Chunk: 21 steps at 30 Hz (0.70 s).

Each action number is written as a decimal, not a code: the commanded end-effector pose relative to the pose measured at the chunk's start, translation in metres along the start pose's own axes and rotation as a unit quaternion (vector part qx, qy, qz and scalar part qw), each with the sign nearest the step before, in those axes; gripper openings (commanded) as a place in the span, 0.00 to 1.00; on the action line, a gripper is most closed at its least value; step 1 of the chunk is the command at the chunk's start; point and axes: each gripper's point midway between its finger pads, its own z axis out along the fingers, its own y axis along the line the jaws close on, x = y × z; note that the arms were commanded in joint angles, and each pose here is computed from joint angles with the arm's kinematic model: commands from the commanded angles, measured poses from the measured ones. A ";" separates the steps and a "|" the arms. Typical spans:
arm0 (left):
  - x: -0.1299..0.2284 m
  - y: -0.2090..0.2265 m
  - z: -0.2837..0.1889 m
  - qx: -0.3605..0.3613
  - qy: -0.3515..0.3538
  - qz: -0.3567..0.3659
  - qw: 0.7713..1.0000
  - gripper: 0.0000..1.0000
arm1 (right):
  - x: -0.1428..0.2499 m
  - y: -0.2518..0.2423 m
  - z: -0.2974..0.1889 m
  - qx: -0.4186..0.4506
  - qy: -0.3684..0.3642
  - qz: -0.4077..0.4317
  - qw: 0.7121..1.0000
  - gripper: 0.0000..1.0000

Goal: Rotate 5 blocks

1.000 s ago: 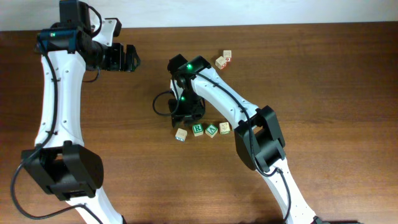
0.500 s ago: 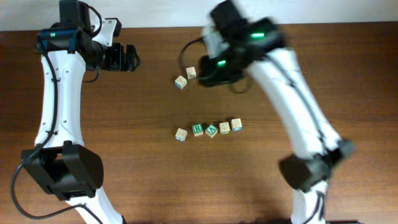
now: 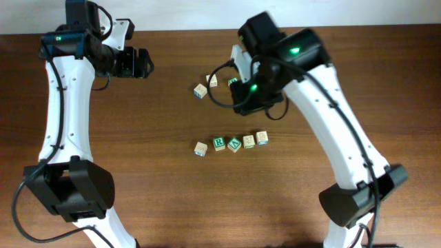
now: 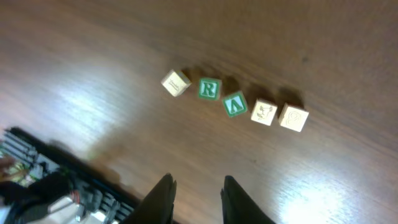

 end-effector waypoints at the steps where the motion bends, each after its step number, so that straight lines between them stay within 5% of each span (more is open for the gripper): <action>1: -0.011 0.002 -0.014 -0.020 -0.016 0.015 1.000 0.68 | 0.009 0.006 0.051 -0.016 0.029 0.010 0.999 0.25; 6: -0.030 0.009 -0.065 -0.062 -0.056 0.003 0.997 0.74 | 0.032 0.041 0.125 -0.072 0.051 -0.031 0.996 0.40; 12: -0.048 0.004 -0.092 -0.064 -0.101 -0.043 0.992 0.75 | 0.045 0.085 0.157 -0.095 0.070 -0.062 0.991 0.46; 15: -0.047 0.008 -0.091 -0.072 -0.099 -0.052 0.991 0.77 | 0.058 0.093 0.183 -0.078 0.095 -0.079 0.989 0.40; 21: -0.042 0.016 -0.091 -0.098 -0.090 -0.056 0.990 0.99 | 0.058 0.083 0.223 -0.043 0.107 -0.058 0.992 0.24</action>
